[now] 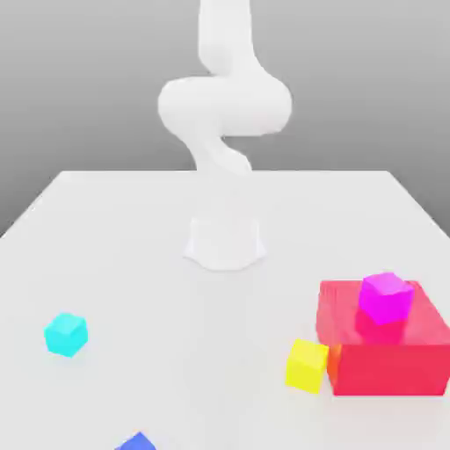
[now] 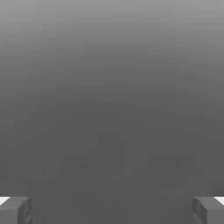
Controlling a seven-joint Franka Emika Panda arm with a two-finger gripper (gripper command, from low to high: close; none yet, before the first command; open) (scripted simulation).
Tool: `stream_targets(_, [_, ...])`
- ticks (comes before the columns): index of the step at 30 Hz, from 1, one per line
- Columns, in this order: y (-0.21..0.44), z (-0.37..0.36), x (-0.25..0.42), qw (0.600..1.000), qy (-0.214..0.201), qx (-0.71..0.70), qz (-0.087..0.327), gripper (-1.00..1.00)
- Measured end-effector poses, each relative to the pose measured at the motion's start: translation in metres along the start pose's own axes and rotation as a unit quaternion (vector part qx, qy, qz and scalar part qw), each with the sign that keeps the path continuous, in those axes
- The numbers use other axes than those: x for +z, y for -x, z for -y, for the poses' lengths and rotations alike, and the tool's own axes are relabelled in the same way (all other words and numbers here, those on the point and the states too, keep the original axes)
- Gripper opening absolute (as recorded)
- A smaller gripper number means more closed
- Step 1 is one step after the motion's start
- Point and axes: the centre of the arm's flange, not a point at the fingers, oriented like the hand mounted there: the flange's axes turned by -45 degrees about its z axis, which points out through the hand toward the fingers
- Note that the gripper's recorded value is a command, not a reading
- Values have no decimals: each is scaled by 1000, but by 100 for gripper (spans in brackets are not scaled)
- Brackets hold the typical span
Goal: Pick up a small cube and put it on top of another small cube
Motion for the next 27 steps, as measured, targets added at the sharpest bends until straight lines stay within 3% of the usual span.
stream_targets(13, [33, -43, 228, 977, -106, -108, 151, 0])
stream_targets(27, [153, -84, 411, 921, -130, -238, 281, 0])
